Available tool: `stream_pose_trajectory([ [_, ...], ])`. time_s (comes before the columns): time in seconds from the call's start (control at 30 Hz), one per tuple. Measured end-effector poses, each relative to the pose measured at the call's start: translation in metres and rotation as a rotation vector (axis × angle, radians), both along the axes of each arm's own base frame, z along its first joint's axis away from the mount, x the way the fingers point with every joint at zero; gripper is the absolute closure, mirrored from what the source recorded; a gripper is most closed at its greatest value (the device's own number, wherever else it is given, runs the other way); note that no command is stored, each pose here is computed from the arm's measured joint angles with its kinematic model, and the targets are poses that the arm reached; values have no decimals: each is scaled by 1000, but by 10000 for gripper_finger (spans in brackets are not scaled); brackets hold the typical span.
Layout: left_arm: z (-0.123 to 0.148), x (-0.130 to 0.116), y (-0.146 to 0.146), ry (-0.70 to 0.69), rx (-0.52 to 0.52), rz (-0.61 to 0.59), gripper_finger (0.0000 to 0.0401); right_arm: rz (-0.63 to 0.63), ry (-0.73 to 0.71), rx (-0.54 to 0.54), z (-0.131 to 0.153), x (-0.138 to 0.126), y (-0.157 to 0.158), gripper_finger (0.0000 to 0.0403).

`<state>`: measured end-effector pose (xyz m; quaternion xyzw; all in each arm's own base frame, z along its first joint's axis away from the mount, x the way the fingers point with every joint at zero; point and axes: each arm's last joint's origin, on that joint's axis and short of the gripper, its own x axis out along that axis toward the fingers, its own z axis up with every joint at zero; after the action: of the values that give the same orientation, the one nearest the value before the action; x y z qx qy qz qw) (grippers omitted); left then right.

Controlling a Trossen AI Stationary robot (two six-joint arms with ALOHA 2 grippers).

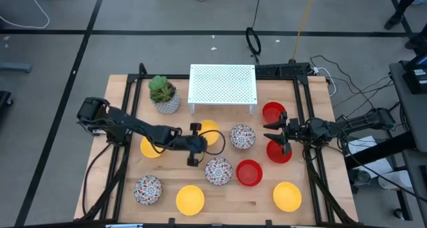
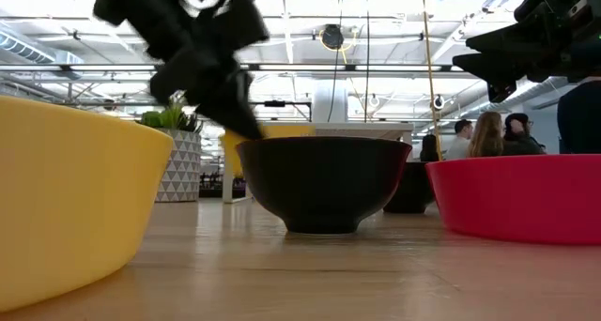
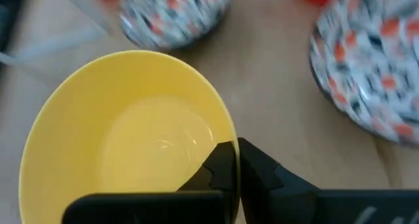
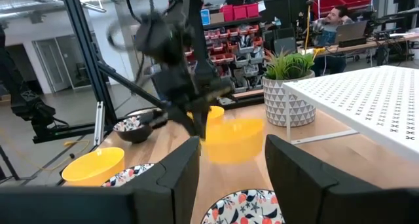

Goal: Pick & Place Mini bowls
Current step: Put the yellow bowl on the shelf

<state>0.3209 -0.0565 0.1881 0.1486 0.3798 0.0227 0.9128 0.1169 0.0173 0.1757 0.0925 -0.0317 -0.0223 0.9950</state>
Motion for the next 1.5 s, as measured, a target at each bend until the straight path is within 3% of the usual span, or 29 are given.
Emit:
stream_pose_trajectory([
  [0.13, 32, 13, 9, -87, 99, -7, 381, 0, -1, 0, 0, 0, 0, 243],
  [0.3, 64, 25, 40, -54, 189, -2, 394, 0, -1, 0, 0, 0, 0, 243],
  [0.47, 94, 28, 89, -27, 197, 135, 382, 0, -1, 0, 0, 0, 0, 243],
  [0.63, 115, 19, 143, -6, 161, 262, 395, 0, 0, 0, 0, 0, 0, 243],
  [0.8, 114, 1, 189, 3, 6, 359, 380, 0, -1, 0, 0, 0, 0, 243],
  [0.97, 106, -6, 211, 34, -33, 425, 394, 0, -1, 0, 0, 0, 0, 243],
  [1.5, 91, 2, 221, 56, -28, 402, 380, 0, -1, 0, 0, 0, 0, 243],
])
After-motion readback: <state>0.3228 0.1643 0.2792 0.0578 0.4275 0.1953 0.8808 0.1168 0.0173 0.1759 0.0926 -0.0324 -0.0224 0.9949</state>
